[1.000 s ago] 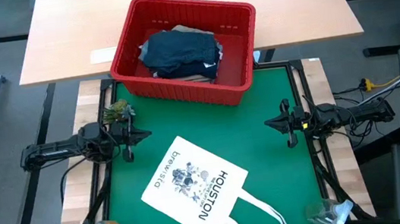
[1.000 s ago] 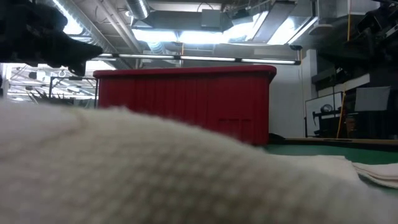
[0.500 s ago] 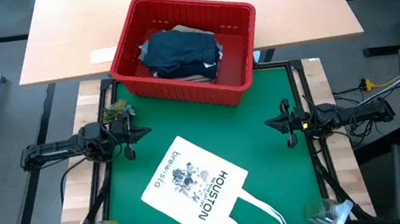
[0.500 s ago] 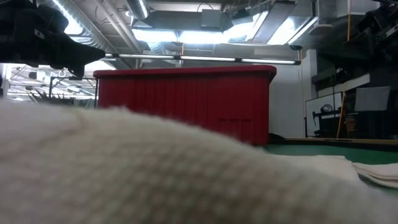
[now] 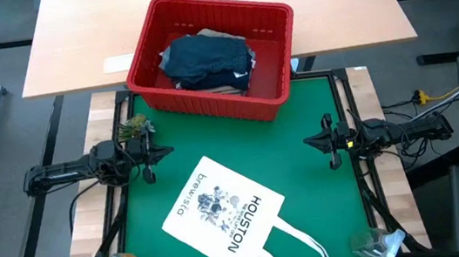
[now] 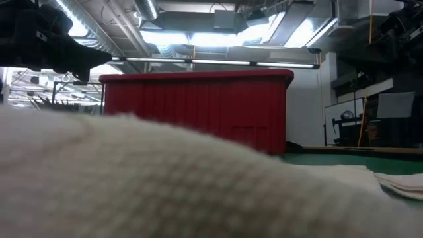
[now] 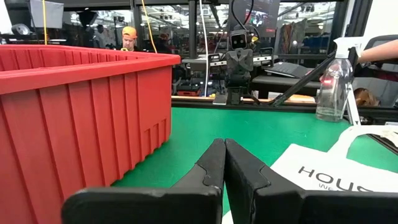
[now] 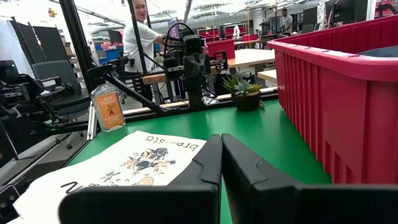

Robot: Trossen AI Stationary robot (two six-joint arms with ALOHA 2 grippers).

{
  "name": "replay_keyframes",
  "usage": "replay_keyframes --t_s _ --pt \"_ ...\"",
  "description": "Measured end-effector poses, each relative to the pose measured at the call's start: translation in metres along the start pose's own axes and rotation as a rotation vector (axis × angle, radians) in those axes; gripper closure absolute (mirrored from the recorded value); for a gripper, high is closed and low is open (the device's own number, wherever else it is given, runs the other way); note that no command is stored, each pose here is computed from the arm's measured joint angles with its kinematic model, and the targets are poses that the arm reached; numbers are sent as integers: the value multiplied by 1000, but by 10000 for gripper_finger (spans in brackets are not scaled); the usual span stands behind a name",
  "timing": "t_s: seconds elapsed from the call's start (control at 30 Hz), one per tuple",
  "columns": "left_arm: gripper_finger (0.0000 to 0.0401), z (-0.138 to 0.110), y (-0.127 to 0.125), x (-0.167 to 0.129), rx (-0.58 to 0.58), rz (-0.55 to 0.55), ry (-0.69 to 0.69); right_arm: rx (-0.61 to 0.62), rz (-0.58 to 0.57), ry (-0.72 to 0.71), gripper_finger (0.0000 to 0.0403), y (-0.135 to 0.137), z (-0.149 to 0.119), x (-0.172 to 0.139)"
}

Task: Fold Laundry from Bin
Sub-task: Return to Home Position

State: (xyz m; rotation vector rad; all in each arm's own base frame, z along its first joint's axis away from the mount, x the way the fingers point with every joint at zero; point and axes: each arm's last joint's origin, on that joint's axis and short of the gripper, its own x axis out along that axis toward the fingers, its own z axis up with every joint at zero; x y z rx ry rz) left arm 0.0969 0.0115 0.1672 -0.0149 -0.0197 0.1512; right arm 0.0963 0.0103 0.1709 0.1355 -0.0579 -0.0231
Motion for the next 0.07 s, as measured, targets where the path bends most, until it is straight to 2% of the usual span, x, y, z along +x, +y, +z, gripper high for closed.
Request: replay_keyframes --t_s 0.07 --pt "400 0 0 0 0 0 0 0 0 0 393 0 0 0"
